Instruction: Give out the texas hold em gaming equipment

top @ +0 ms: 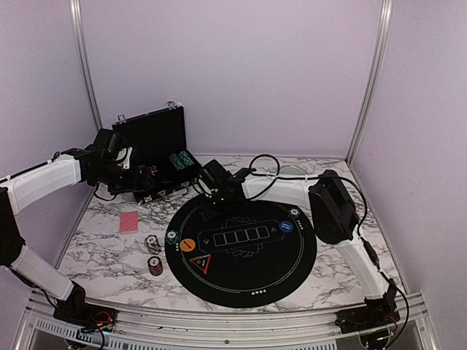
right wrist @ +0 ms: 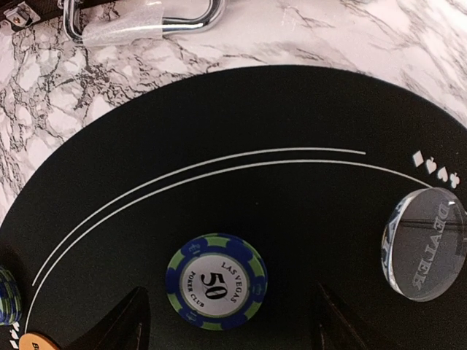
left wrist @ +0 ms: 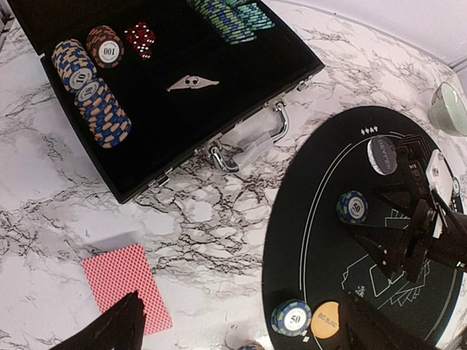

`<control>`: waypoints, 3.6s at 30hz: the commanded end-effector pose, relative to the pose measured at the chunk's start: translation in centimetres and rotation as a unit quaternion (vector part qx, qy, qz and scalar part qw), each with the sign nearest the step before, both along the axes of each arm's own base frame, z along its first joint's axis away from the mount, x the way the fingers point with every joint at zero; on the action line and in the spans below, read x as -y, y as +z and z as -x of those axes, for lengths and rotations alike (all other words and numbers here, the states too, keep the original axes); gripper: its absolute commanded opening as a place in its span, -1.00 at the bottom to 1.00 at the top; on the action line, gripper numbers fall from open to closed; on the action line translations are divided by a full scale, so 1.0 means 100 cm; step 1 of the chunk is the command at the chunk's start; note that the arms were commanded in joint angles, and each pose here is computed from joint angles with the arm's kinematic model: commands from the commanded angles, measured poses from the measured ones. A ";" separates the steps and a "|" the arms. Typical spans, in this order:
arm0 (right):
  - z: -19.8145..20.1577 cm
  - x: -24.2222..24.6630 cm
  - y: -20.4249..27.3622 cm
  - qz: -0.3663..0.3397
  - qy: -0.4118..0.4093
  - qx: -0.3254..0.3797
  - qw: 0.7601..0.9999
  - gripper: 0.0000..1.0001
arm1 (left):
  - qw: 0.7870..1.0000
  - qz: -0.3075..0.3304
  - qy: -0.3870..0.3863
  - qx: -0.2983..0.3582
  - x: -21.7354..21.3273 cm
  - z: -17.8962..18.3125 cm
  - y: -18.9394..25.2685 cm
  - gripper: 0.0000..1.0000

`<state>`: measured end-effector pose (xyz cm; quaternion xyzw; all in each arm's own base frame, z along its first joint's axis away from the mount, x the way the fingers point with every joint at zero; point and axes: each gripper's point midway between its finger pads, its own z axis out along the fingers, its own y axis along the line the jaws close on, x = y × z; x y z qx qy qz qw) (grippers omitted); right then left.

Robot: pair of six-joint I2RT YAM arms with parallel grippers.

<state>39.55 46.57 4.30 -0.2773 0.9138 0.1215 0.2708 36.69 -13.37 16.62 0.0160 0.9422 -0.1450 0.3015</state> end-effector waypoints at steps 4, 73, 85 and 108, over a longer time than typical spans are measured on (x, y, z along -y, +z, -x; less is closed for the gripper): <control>-0.002 -0.005 -0.001 0.014 0.003 0.012 1.000 0.43 | 1.000 0.013 -0.010 0.018 0.002 -0.002 0.008 0.86; -0.098 0.038 -0.038 0.035 -0.051 0.068 0.996 -0.42 | 1.000 0.015 -0.014 0.004 0.003 -0.001 -0.005 0.84; -0.123 0.072 -0.040 0.052 -0.079 0.071 0.993 -0.42 | 1.000 0.020 -0.017 -0.002 0.005 -0.001 -0.007 0.84; -0.127 0.124 -0.038 0.082 -0.137 0.057 0.985 -0.45 | 1.000 0.024 -0.019 -0.004 0.005 -0.001 -0.008 0.84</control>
